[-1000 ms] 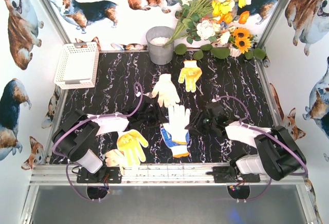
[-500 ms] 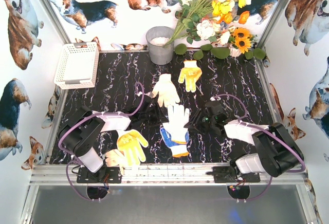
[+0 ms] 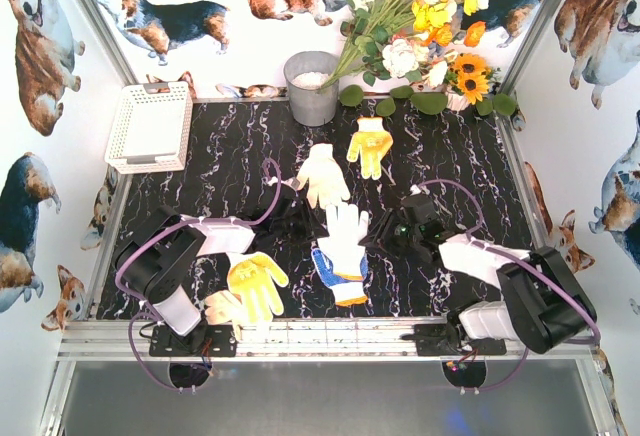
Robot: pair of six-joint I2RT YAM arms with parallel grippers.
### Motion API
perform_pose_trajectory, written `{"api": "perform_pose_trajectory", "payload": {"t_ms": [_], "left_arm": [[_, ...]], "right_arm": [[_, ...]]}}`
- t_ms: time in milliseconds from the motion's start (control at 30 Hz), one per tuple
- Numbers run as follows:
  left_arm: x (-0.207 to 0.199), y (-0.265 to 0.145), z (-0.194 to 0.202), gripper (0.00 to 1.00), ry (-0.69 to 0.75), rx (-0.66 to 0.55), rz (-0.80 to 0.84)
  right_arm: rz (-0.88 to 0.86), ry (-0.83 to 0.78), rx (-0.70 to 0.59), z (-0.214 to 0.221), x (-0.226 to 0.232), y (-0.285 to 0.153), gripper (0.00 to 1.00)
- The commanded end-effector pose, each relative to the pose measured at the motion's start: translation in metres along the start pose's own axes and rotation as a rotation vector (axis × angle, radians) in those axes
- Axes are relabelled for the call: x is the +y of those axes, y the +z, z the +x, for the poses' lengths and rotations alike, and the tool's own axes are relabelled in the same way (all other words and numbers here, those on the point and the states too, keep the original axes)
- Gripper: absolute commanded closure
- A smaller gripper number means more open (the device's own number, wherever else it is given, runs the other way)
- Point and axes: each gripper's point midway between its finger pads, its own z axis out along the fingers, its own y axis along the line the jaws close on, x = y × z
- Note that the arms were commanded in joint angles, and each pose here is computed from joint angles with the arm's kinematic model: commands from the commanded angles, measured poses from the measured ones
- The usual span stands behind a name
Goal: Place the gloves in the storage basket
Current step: Pair the glove with the glove.
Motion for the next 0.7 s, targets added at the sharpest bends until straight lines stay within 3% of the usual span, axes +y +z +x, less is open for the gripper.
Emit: {"api": "perform_pose_trajectory", "payload": {"t_ms": [0, 667], "left_arm": [[-0.01, -0.001, -0.006, 0.7, 0.024, -0.016, 0.056], [0.0, 0.005, 0.004, 0.76, -0.012, 0.016, 0.04]], "right_arm": [[-0.097, -0.064, -0.069, -0.021, 0.035, -0.01, 0.71], [-0.019, -0.023, -0.03, -0.009, 0.01, -0.006, 0.68]]}}
